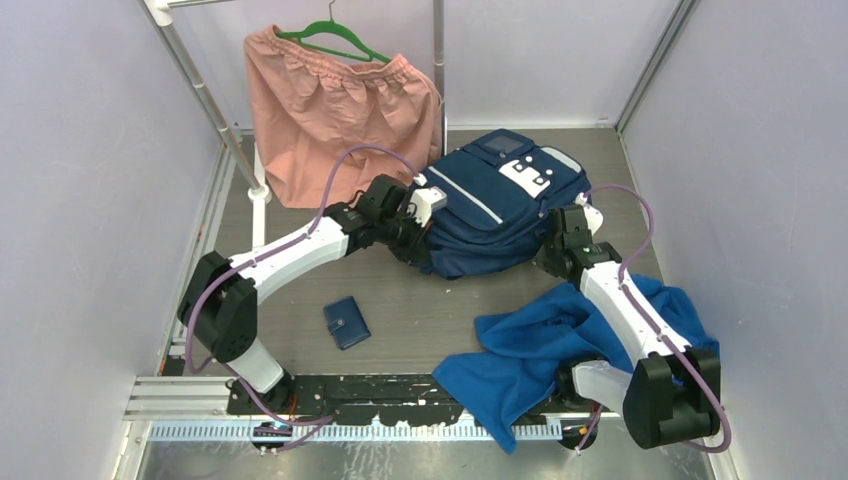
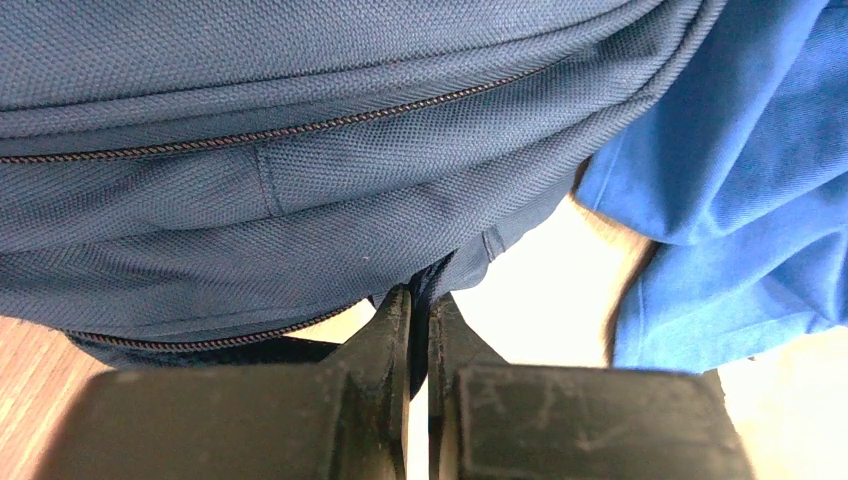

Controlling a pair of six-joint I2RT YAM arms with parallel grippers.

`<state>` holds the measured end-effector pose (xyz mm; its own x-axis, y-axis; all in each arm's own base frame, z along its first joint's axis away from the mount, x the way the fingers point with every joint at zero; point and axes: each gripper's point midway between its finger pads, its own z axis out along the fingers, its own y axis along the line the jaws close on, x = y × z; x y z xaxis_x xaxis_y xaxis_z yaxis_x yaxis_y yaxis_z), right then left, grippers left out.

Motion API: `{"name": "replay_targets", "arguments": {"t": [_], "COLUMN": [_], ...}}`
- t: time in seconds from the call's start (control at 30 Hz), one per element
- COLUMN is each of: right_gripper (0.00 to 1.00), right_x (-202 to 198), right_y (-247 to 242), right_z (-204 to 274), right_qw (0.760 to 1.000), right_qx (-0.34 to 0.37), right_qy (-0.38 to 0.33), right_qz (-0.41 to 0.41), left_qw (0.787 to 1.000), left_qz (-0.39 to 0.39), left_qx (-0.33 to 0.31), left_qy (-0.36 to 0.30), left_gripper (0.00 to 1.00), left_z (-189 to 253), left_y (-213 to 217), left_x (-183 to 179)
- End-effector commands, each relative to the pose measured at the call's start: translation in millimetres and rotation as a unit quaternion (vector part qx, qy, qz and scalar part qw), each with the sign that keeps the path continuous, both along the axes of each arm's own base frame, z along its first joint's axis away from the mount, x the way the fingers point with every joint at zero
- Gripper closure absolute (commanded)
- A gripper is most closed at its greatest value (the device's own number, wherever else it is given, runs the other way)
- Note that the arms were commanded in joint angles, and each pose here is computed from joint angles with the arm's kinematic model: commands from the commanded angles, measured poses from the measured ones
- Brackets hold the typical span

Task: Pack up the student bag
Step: Zip the student bag at the center of the board.

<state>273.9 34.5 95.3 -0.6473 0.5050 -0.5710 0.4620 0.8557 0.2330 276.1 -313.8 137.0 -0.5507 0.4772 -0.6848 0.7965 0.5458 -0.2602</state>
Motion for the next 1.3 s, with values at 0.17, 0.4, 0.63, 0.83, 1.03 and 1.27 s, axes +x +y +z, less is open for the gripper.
{"name": "replay_targets", "arguments": {"t": [0.17, 0.4, 0.63, 0.83, 1.03, 1.27], "right_gripper": [0.99, 0.60, 0.46, 0.44, 0.40, 0.34], "right_x": [23, 10, 0, 5, 8, 0], "right_y": [-67, -101, -93, -50, 38, 132], "right_z": [7, 21, 77, 137, 166, 145], "right_qw": [0.990, 0.980, 0.980, 0.986, 0.969, 0.910], "right_qx": [-0.070, -0.074, -0.053, 0.006, 0.029, -0.124], "right_qy": [-0.029, -0.025, -0.090, -0.164, -0.170, -0.107], "right_qz": [-0.116, -0.181, -0.171, -0.041, 0.179, 0.380], "left_qw": [0.999, 0.999, 0.995, 0.991, 0.996, 0.979], "left_qz": [-0.004, -0.016, -0.070, -0.083, -0.001, 0.184], "left_qx": [-0.025, -0.041, -0.057, -0.088, -0.084, -0.078], "left_qy": [0.024, 0.023, 0.032, 0.053, 0.005, 0.041], "left_gripper": [1.00, 1.00, 1.00, 0.94, 0.21, 0.22], "left_z": [15, 22, 28, 42, 63, 77], "left_y": [7, 3, -44, -76, -45, 43], "left_x": [-24, -31, -58, -84, -77, -50]}}
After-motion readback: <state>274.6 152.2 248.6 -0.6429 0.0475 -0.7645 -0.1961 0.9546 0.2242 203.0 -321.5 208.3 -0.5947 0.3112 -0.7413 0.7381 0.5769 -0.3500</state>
